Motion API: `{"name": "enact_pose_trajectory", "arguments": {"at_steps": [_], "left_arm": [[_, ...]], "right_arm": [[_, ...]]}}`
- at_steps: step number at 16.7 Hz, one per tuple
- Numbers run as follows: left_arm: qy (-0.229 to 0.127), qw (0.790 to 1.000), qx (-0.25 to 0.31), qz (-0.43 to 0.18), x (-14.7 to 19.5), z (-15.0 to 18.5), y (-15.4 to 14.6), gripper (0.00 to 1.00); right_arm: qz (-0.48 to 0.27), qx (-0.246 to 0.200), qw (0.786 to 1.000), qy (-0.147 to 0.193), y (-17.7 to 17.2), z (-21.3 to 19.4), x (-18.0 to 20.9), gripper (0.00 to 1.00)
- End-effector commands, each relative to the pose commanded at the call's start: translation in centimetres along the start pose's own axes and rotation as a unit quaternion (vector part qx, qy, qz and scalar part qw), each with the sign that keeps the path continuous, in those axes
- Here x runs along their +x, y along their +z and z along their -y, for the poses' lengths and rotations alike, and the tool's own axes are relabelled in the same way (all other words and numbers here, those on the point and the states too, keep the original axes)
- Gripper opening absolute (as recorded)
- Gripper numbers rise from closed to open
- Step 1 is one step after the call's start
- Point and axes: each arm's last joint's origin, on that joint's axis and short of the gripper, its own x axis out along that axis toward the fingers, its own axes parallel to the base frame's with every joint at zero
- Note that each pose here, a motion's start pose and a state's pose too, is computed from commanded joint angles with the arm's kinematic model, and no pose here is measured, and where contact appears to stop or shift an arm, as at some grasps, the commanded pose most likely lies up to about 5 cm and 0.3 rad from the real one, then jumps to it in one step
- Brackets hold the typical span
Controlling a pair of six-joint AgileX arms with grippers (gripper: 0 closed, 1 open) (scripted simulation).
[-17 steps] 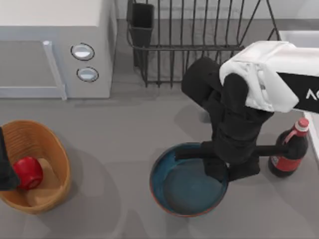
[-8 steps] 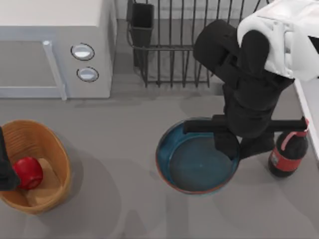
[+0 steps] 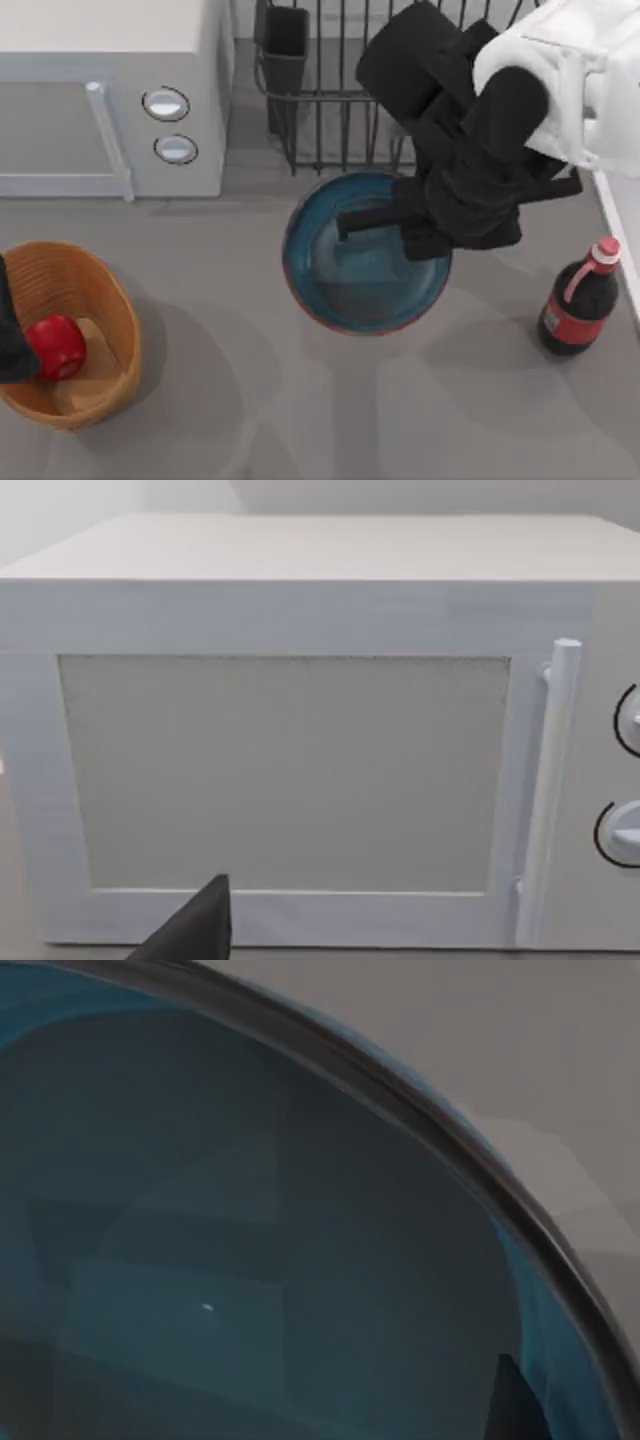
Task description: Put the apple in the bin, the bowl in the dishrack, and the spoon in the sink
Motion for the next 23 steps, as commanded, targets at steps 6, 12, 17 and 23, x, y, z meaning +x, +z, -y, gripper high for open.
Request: {"name": "enact_pose_trajectory", "arguments": {"at_steps": [6,12,17,23], "left_arm": [[0.0,1.0,0.0,0.0,0.0,0.0,0.0,1.0],[0.0,1.0,0.0,0.0,0.0,0.0,0.0,1.0],[0.0,1.0,0.0,0.0,0.0,0.0,0.0,1.0],[0.0,1.0,0.0,0.0,0.0,0.0,0.0,1.0]], "right_arm": [[0.33,-0.056,0.942,-0.023,1.1,-3.4,-7.4,0.0],[0.536,0.029,0.842,-0.056,-0.4,-3.9,-16.0,0.0],[0.567,0.064,0.818,-0.065,-1.2,-3.5,-18.3,0.0],[0.566,0.064,0.819,-0.068,0.0,-3.6,-16.8,0.0]]}}
